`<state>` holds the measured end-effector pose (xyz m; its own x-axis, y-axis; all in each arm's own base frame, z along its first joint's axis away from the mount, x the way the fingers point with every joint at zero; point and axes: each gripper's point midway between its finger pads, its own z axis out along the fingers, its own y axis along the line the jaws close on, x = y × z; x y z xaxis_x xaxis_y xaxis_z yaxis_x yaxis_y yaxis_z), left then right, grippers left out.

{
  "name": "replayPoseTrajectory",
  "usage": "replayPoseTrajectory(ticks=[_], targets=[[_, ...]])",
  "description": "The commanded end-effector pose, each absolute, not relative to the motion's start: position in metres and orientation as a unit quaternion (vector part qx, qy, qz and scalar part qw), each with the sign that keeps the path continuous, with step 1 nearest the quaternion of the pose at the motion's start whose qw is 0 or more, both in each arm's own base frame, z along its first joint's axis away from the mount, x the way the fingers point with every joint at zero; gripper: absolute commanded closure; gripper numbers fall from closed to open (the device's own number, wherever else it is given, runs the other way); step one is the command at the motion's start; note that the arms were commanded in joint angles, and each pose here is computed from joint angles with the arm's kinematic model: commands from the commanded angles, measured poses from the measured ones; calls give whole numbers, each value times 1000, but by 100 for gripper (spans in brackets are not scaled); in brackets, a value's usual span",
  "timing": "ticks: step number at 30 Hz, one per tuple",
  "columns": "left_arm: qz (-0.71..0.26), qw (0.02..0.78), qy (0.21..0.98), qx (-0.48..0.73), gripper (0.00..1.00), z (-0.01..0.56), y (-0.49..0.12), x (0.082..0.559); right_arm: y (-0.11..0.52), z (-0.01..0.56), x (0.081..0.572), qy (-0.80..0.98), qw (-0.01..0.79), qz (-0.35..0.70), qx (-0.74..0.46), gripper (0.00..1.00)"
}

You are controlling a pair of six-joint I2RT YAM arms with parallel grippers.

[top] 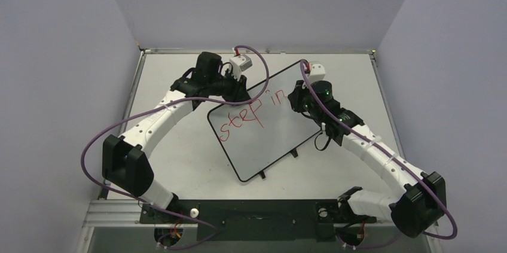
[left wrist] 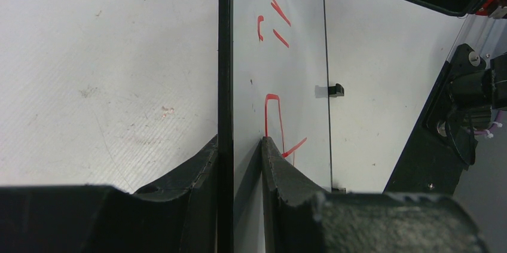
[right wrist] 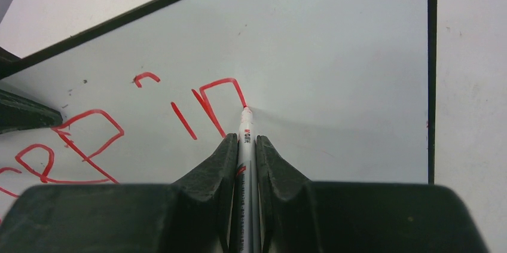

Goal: Write a sentence on the whiteboard

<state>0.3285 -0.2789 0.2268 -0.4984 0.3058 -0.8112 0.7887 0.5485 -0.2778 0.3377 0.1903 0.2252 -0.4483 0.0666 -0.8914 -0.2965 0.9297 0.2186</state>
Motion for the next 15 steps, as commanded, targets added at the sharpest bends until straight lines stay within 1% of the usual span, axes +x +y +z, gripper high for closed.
replayPoseTrajectory(ticks=[1,11,15], targets=[[-286,456,754,375,100,263,-276,349,182,230,328,831,525,174,-65,100],[-286,457,754,375,100,263,-276,349,177,267,320,809,554,187,-58,100],[-285,457,754,375,100,263,-276,350,176,268,327,811,556,175,-55,100]])
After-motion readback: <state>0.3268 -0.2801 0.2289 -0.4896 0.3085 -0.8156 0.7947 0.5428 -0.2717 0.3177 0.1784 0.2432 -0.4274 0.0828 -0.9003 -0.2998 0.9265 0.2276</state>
